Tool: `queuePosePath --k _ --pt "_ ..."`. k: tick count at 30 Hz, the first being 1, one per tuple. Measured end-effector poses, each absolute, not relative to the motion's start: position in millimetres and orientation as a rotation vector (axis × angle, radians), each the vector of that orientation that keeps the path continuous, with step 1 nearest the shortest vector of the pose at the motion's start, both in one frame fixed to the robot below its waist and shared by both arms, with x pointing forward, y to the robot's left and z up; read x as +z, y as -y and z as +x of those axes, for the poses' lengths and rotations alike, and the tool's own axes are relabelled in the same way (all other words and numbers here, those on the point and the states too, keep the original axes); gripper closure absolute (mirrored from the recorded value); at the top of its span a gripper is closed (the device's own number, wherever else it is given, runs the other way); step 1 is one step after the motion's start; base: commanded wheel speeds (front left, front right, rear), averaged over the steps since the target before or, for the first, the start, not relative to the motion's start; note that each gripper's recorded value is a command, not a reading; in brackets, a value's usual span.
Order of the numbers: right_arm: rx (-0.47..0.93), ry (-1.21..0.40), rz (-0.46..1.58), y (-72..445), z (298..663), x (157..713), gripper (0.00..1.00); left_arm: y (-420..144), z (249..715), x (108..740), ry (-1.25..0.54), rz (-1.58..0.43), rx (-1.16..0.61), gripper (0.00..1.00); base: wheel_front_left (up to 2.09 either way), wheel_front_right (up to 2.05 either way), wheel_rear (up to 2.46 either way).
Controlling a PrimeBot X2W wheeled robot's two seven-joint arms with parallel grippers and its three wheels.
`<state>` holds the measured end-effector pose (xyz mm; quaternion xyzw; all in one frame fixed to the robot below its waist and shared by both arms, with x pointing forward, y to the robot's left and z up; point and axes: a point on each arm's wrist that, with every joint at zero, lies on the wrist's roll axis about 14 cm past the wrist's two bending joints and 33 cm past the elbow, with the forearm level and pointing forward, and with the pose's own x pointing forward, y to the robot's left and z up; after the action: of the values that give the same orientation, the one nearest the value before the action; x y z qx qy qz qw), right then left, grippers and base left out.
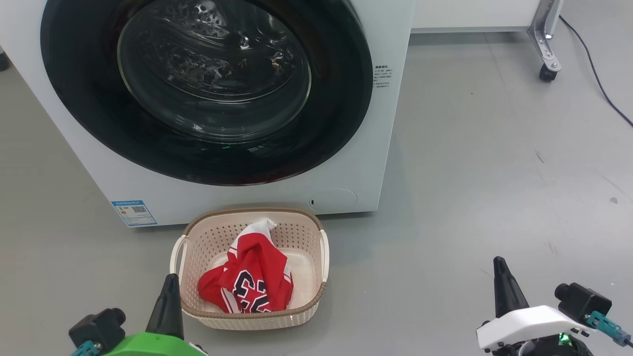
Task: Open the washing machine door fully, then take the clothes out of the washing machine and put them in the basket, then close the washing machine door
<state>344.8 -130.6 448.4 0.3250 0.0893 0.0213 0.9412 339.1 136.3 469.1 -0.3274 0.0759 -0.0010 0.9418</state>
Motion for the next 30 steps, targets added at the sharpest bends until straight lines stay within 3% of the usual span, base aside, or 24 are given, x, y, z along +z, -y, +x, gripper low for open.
queuePosePath --k 30 --pt "-0.062 -0.179 1.037 162.8 356.6 453.2 1.0 -154.5 349.0 461.6 -0.197 -1.038 0.047 1.0 0.0 0.0 0.0"
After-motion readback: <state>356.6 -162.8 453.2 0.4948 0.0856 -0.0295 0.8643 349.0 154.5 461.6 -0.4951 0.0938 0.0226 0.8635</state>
